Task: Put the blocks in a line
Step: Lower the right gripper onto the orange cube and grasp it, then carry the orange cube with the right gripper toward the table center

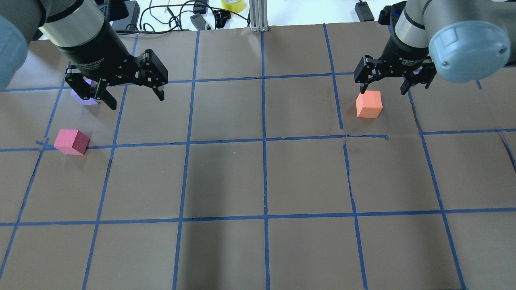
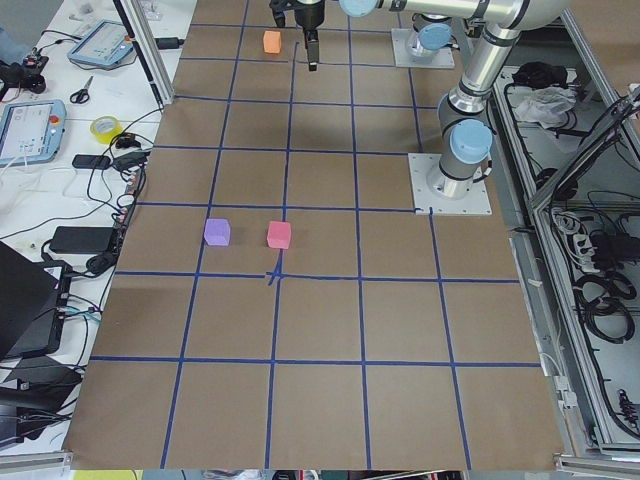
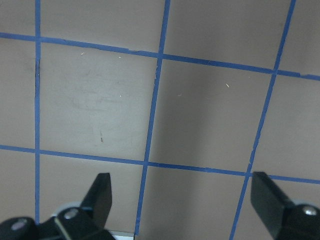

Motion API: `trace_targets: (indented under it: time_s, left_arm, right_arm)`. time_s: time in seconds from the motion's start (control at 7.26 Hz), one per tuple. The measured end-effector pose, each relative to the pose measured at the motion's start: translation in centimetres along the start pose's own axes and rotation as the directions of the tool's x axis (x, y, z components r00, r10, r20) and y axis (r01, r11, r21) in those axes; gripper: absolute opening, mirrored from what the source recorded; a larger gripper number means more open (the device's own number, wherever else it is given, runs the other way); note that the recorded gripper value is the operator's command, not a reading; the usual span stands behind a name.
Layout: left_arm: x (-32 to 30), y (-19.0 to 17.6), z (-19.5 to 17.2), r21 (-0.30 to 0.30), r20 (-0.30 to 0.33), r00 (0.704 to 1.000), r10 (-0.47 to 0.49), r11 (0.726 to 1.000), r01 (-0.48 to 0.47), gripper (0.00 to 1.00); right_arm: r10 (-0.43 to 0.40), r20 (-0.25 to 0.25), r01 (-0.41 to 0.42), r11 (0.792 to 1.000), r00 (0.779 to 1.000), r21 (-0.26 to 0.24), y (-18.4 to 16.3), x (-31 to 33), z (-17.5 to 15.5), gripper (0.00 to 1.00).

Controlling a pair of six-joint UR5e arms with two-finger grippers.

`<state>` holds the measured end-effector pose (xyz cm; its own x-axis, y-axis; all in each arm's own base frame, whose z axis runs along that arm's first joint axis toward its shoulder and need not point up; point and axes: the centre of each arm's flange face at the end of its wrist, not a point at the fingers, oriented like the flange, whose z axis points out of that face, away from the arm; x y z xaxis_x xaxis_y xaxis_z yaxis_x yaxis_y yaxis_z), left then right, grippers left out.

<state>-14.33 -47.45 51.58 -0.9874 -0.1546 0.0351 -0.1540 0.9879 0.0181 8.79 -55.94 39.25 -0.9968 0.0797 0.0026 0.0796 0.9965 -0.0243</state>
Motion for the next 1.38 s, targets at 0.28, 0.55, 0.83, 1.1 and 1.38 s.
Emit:
trace_targets:
  time_s: [0.28,0.55,0.83,1.1,1.38]
  left_arm:
    - [0.0,0.0,-0.1,0.001,0.0,1.0,0.0,1.0,0.0,1.0]
    - [0.0,0.0,-0.2,0.004,-0.001,1.0,0.001,1.0,-0.001,1.0]
    - [-0.1,0.0,-0.4,0.007,-0.002,1.0,0.0,1.0,0.0,1.0]
    - [-0.1,-0.1,-0.5,0.014,-0.003,1.0,0.001,1.0,-0.001,1.0]
    - [0.0,-0.2,-0.5,0.021,-0.005,1.0,-0.002,1.0,0.002,1.0]
  right_arm:
    - [0.003,0.004,-0.003,1.0,1.0,0.018,-3.2,1.0,4.2,1.0]
    - [-0.008,0.012,0.008,0.999,1.0,0.033,-5.5,2.2,8.0,1.0]
    - [-0.013,0.01,0.012,0.999,1.0,0.044,-7.4,2.5,11.9,1.0]
    - [-0.011,0.003,0.011,0.999,1.0,0.032,-8.2,2.8,14.9,1.0]
    - [-0.013,-0.002,0.013,1.0,1.0,0.004,-8.5,3.2,16.8,1.0]
